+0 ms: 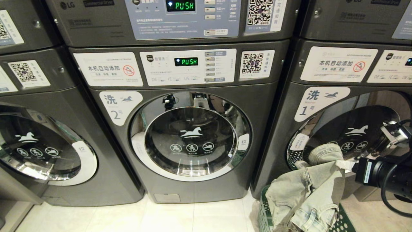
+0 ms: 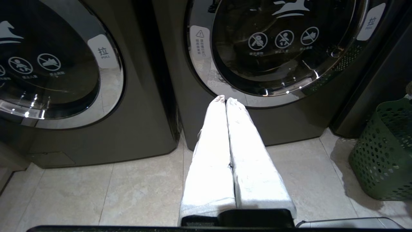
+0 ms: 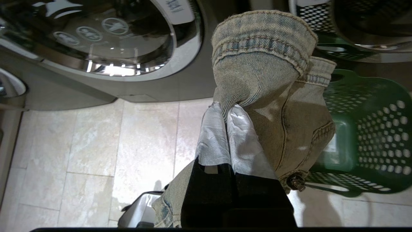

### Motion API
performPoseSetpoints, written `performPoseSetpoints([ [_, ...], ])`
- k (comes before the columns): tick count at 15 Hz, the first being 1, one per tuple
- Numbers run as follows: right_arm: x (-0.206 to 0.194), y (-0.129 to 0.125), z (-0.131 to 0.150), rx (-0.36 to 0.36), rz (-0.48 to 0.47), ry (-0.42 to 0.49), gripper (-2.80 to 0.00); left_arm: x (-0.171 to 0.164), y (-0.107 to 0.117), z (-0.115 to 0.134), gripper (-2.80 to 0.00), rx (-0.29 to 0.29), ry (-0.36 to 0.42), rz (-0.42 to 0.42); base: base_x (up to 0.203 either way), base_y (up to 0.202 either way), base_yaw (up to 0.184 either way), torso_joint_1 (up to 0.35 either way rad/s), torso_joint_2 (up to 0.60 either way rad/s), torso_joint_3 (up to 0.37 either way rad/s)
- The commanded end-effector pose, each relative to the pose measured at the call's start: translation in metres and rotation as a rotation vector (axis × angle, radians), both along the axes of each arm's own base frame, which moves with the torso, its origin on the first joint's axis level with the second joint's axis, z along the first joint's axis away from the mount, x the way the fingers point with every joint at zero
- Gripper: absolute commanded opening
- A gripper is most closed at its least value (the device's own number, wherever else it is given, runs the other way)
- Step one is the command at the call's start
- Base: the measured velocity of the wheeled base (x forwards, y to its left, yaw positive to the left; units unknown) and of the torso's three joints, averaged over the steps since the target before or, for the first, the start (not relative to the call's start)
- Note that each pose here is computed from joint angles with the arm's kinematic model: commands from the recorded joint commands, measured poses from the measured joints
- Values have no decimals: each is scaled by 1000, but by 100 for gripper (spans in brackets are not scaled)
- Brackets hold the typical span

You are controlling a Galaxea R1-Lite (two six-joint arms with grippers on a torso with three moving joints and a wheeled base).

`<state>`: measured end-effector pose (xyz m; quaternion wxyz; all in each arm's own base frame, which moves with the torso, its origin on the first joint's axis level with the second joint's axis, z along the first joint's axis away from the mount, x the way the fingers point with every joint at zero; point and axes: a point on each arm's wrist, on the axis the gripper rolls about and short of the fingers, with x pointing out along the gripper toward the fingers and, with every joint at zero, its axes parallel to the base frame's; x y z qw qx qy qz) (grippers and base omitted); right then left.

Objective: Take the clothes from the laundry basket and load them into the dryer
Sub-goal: Put the clothes in the dryer

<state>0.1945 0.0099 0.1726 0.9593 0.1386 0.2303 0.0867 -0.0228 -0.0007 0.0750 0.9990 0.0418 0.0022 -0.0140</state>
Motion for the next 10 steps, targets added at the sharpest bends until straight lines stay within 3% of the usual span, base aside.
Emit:
performPoseSetpoints([
  [1,1,5,3,3,25,-12,-280,0,0,0,-280,1,-1,0,0,193,0,3,6,6],
  [5,5,20,8,0,91,-26,-280,0,0,0,-280,1,-1,0,0,194,-2,0,1,4],
  [10,12,29,7,-21,91,-20,-280,0,0,0,-280,-1,-1,3,0,196,-1,3,1,2],
])
